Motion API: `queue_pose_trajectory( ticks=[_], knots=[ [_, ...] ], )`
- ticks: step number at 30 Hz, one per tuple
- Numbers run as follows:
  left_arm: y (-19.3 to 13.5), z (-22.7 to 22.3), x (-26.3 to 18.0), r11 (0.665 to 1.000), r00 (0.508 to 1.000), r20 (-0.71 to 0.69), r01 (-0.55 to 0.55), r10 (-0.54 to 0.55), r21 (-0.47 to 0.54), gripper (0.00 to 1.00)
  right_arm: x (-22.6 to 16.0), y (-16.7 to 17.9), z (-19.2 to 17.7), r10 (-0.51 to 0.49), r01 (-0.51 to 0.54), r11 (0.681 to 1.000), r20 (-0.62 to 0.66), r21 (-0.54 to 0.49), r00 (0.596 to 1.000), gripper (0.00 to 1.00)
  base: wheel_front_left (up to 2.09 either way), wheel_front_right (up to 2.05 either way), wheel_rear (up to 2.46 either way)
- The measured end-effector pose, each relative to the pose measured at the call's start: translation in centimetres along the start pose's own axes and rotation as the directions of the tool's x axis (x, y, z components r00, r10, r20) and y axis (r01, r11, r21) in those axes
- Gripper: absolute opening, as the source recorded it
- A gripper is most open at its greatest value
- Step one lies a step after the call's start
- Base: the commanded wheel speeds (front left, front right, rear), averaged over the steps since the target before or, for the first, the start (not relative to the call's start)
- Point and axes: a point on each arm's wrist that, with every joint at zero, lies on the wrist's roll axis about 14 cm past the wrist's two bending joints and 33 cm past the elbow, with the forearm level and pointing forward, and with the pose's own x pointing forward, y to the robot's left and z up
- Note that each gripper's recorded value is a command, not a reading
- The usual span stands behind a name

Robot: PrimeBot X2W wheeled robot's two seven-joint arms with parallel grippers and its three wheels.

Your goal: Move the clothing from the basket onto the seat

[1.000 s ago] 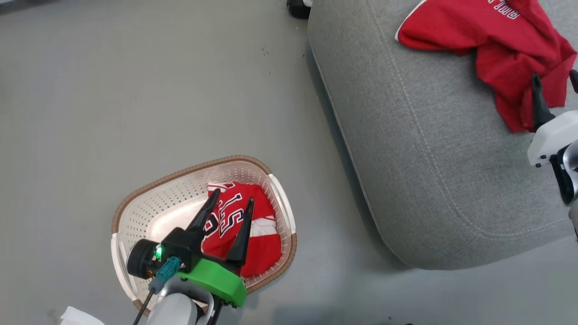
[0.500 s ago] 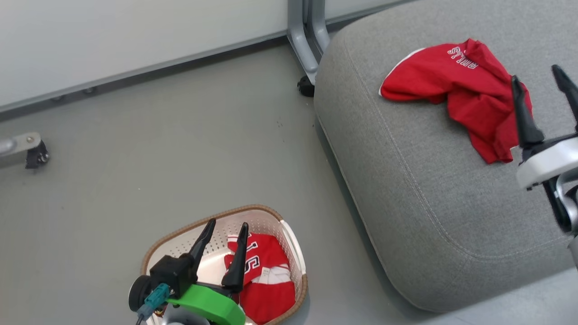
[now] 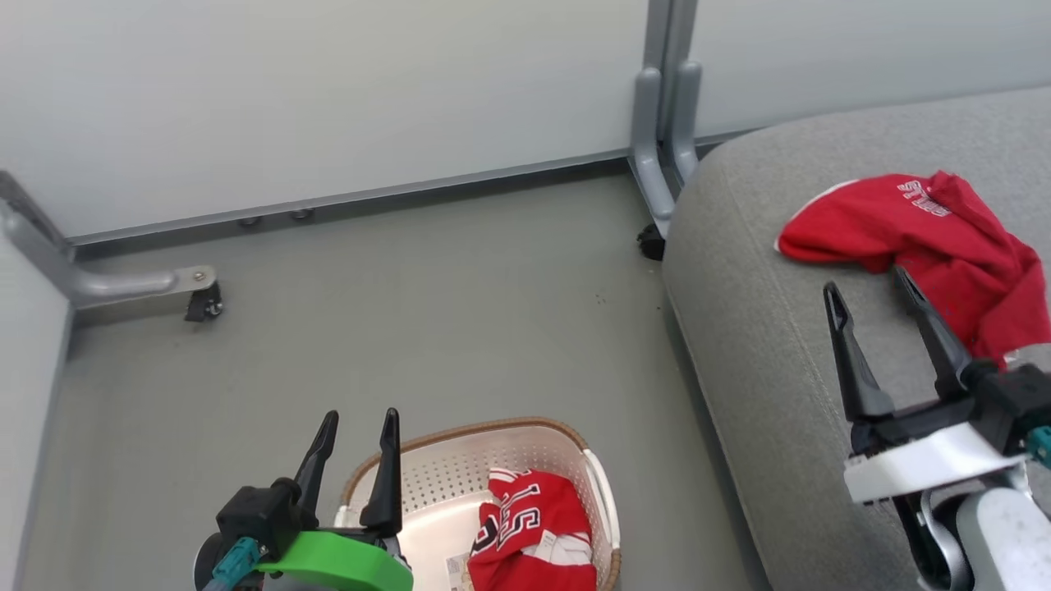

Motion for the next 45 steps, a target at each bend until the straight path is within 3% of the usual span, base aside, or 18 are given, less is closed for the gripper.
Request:
queue_pose_trajectory(
  ticks=[9, 17, 45],
  knots=[
    [3.9, 2.1, -3.9, 0.987, 0.984, 0.076, -0.16, 0.159, 0.003, 1.0, -1.6, 4.4, -3.8, 0.035, -0.026, 0.996, -0.1, 0.09, 0.994, 1.0, 0.0, 0.0, 0.0],
    [5.9, 2.9, -6.6, 0.968, 0.962, 0.113, -0.252, 0.25, 0.002, 1.0, -1.5, 6.7, -4.0, 0.07, -0.057, 0.991, -0.101, 0.12, 0.992, 1.0, 0.0, 0.0, 0.0],
    [5.4, 3.3, -7.3, 0.969, 0.961, 0.132, -0.245, 0.241, 0.013, 1.0, -2.2, 6.2, -4.1, 0.044, -0.034, 0.995, -0.11, 0.095, 0.993, 1.0, 0.0, 0.0, 0.0]
  ],
)
